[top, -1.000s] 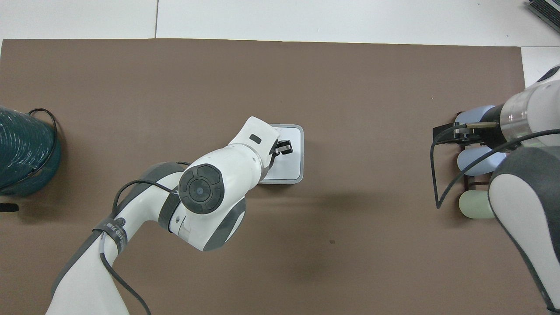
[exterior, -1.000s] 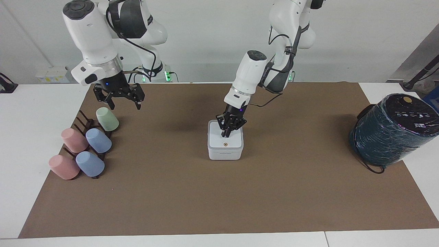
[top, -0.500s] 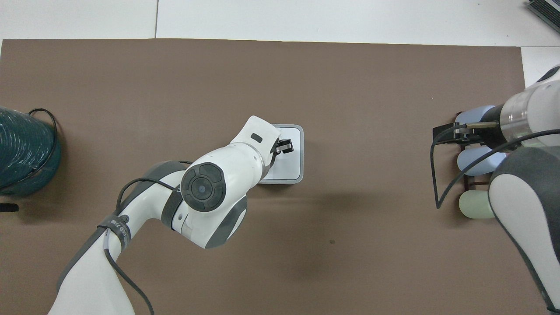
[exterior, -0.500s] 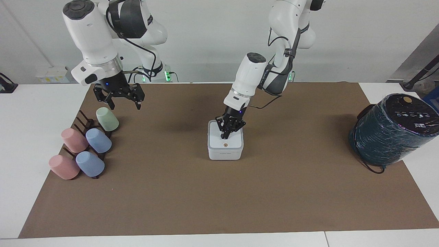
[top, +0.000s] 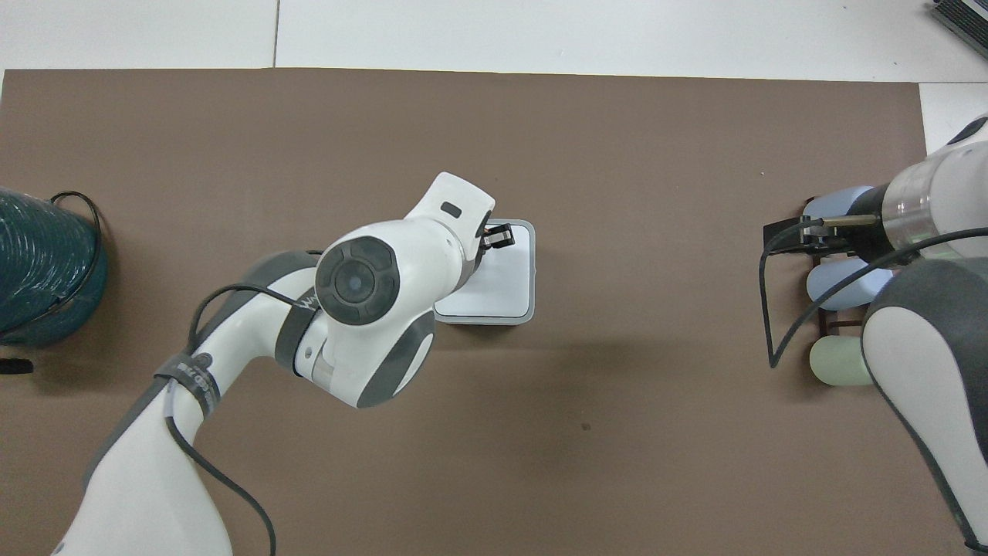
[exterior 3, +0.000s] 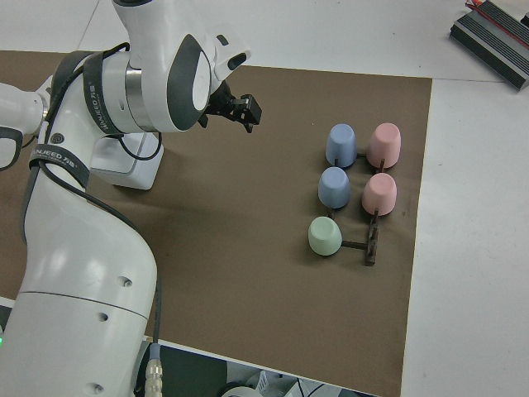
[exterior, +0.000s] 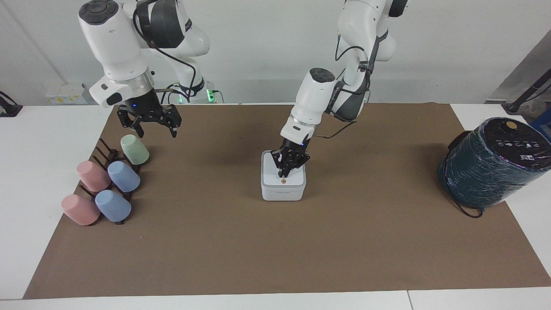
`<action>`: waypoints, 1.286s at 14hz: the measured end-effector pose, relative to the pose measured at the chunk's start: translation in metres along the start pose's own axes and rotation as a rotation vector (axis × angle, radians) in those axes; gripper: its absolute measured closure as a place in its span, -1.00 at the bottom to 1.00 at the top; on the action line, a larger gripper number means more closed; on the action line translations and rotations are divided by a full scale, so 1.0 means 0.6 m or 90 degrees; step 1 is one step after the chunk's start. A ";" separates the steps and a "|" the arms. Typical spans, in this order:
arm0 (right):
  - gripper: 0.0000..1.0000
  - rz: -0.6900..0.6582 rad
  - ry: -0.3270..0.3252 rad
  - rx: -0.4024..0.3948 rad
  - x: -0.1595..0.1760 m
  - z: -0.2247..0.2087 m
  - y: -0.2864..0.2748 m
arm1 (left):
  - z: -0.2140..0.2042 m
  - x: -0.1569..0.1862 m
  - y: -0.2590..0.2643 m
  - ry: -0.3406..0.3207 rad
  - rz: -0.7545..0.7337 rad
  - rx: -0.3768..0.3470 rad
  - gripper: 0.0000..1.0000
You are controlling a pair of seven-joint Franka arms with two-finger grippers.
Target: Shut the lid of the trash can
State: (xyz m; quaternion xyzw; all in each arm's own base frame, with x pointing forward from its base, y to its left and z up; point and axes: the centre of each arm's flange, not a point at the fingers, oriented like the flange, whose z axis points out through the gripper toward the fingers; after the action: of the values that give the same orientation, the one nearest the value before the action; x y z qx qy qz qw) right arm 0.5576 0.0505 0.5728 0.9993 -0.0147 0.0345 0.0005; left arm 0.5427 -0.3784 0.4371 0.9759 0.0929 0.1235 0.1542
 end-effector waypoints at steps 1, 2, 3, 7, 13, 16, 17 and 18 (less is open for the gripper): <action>-1.00 0.000 0.000 0.000 0.000 0.000 0.000 | -0.039 0.038 -0.002 -0.008 -0.007 0.015 0.58; -1.00 0.000 0.000 0.000 0.000 0.000 0.000 | -0.072 0.070 -0.010 -0.014 -0.011 0.027 0.57; -1.00 0.000 0.000 0.000 0.000 0.000 0.000 | -0.099 0.095 -0.021 -0.021 -0.011 0.038 0.56; -1.00 0.000 0.000 0.000 0.000 0.000 0.000 | -0.156 0.151 -0.095 -0.083 0.038 0.103 0.50; -1.00 0.000 0.000 0.000 0.000 0.000 0.000 | -0.312 0.244 -0.336 -0.135 0.140 0.163 0.09; -1.00 0.000 0.000 0.000 0.000 0.000 0.000 | -0.338 0.241 -0.363 -0.154 0.194 0.197 -0.45; -1.00 0.000 0.000 0.000 0.000 0.000 0.000 | -0.344 0.240 -0.362 -0.151 0.200 0.198 -0.45; -1.00 0.000 0.000 0.000 0.000 0.000 0.000 | -0.351 0.238 -0.361 -0.147 0.204 0.199 -0.57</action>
State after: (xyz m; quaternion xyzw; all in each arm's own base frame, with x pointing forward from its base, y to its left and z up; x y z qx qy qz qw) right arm 0.5576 0.0505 0.5728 0.9993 -0.0147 0.0345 0.0005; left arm 0.5911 -0.0862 0.5915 0.9978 -0.0631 0.0179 -0.0106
